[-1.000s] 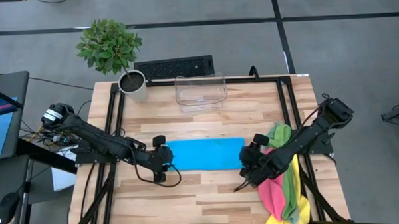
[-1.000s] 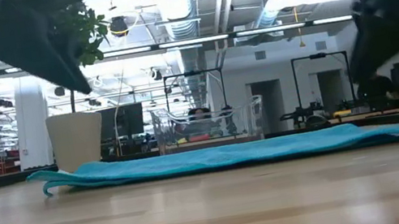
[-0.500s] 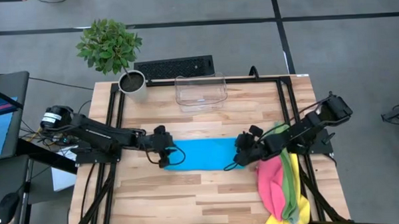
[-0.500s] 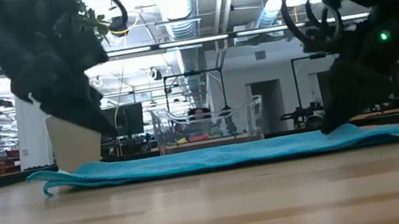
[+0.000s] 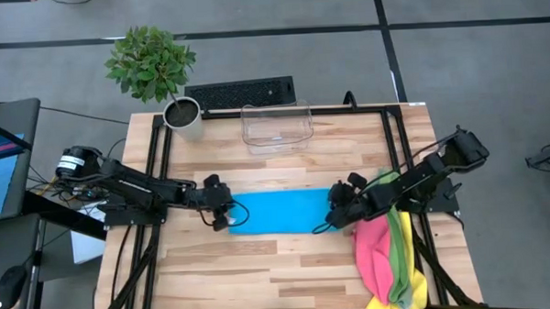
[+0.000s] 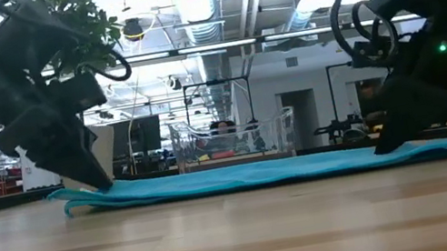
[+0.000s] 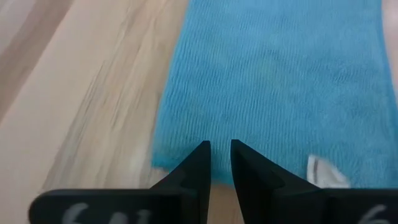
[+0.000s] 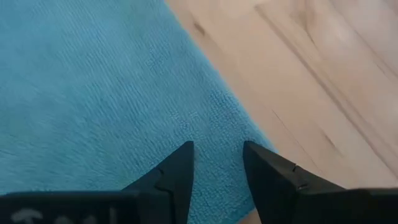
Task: Fold microfiber towels
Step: Fold the blue microfiber towel
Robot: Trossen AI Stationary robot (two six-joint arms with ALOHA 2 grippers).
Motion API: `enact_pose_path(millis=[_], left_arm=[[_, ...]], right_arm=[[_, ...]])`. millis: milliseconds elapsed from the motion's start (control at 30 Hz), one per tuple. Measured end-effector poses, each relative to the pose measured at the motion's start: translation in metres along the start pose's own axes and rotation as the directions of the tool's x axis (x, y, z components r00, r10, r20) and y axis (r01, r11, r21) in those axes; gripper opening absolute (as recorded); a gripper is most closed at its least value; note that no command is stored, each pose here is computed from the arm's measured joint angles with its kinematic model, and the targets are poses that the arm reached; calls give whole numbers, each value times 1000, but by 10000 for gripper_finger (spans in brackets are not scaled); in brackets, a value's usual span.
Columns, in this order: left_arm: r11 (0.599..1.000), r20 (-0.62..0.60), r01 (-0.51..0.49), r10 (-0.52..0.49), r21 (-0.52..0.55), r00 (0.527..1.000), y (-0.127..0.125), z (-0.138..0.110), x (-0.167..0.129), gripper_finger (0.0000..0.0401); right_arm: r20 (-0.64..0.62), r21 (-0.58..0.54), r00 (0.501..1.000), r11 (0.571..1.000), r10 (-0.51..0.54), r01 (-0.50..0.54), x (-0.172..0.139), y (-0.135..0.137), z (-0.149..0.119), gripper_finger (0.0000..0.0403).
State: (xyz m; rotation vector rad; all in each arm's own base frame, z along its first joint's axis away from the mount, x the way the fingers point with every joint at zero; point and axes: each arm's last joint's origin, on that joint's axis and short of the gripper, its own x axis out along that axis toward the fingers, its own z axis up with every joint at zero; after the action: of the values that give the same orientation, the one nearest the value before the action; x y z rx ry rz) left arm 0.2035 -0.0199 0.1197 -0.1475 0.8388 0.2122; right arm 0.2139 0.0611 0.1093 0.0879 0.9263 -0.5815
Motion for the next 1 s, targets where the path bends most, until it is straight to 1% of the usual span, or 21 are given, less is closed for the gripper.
enact_pose_path(millis=[133,267,367,467,600,767,1000], left_arm=[[1000,-1,-16,16,-19,1000,2,-4,1,44],[1000,11,-13,13,-12,1000,1,-3,1,39],[1000,26,-28,28,-3,999,2,-2,1,38],[999,44,-51,51,-4,998,2,-1,1,38],[998,45,-57,56,2,997,2,-1,1,38],[998,45,-56,56,2,997,2,-1,1,38],[998,46,-56,56,12,997,2,-1,1,38]], right_arm=[[41,34,999,999,34,-36,-16,-7,9,166],[115,82,990,992,85,-95,-35,-16,21,166],[136,87,986,990,99,-112,-40,-26,30,170],[67,81,989,987,134,-139,-32,-37,35,184],[-87,70,989,991,118,-112,-12,-55,35,210],[-154,59,976,988,151,-143,1,-64,37,231],[-230,23,963,990,137,-136,12,-60,29,225]])
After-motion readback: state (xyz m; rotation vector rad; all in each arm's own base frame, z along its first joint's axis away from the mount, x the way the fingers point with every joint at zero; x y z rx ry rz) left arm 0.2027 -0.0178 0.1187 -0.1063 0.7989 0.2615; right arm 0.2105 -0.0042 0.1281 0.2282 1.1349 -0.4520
